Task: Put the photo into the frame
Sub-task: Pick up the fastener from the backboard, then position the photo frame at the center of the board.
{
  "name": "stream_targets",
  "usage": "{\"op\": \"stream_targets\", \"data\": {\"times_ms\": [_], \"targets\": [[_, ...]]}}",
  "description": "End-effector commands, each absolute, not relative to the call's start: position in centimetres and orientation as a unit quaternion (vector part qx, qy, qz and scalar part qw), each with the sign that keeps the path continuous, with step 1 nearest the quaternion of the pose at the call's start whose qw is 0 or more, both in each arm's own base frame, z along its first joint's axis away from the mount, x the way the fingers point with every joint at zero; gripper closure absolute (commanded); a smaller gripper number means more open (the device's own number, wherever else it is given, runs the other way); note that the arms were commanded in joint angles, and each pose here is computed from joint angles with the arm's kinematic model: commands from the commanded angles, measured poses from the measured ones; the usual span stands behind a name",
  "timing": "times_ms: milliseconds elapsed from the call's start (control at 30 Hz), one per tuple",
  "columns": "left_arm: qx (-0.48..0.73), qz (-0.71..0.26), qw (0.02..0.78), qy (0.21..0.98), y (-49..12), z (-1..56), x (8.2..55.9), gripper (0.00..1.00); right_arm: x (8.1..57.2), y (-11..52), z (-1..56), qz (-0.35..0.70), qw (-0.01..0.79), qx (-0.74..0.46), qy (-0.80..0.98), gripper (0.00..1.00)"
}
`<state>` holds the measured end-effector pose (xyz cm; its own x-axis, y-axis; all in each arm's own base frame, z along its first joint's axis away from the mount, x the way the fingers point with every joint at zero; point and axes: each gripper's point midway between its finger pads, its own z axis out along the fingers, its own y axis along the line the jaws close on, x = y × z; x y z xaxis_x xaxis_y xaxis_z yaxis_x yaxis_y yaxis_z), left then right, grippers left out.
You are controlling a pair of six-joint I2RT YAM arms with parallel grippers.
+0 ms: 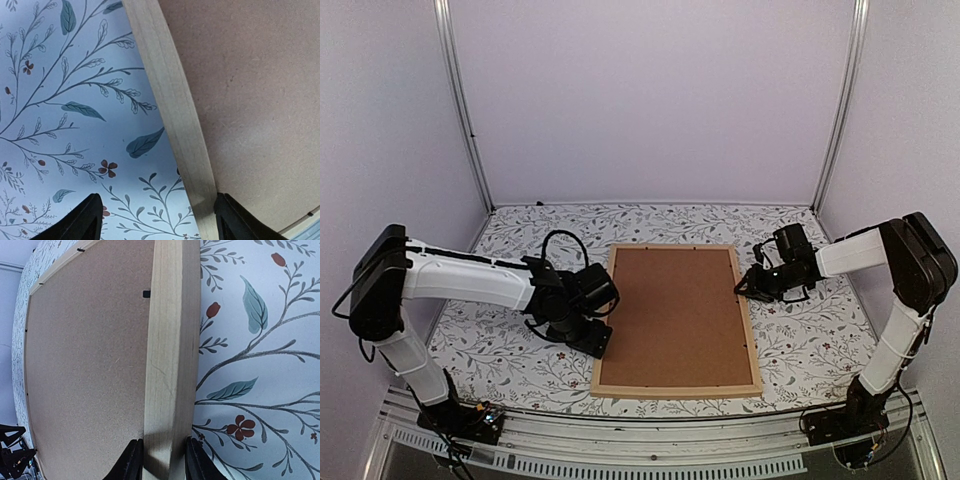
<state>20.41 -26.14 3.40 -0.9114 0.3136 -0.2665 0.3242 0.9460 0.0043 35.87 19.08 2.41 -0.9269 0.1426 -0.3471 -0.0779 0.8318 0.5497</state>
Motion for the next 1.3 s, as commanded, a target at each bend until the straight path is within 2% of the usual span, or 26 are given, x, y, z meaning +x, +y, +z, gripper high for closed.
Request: {"op": "stream_targets", "data": {"times_ms": [0,633,867,1267], "targets": [[0.17,-0.002,0.115,0.979,-26.0,2.0,19.3,0.2,33.7,19.1,0.0,0.271,0.143,0.015,0.952,0.69],[0.204,0.034,0.089,0.974,-27.2,-0.8,18.5,0.2,33.0,18.8,-0.2,0.269,0.141,0.019,0.953,0.69],[0.201,0.008,0.167,0.965,-28.6,4.0,21.2,0.19,33.2,18.8,-0.3,0.267,0.14,0.018,0.953,0.69],[0.152,-0.162,0.276,0.935,-30.0,11.6,30.4,0.15,35.1,16.9,0.0,0.228,0.14,0.007,0.963,0.65]]}}
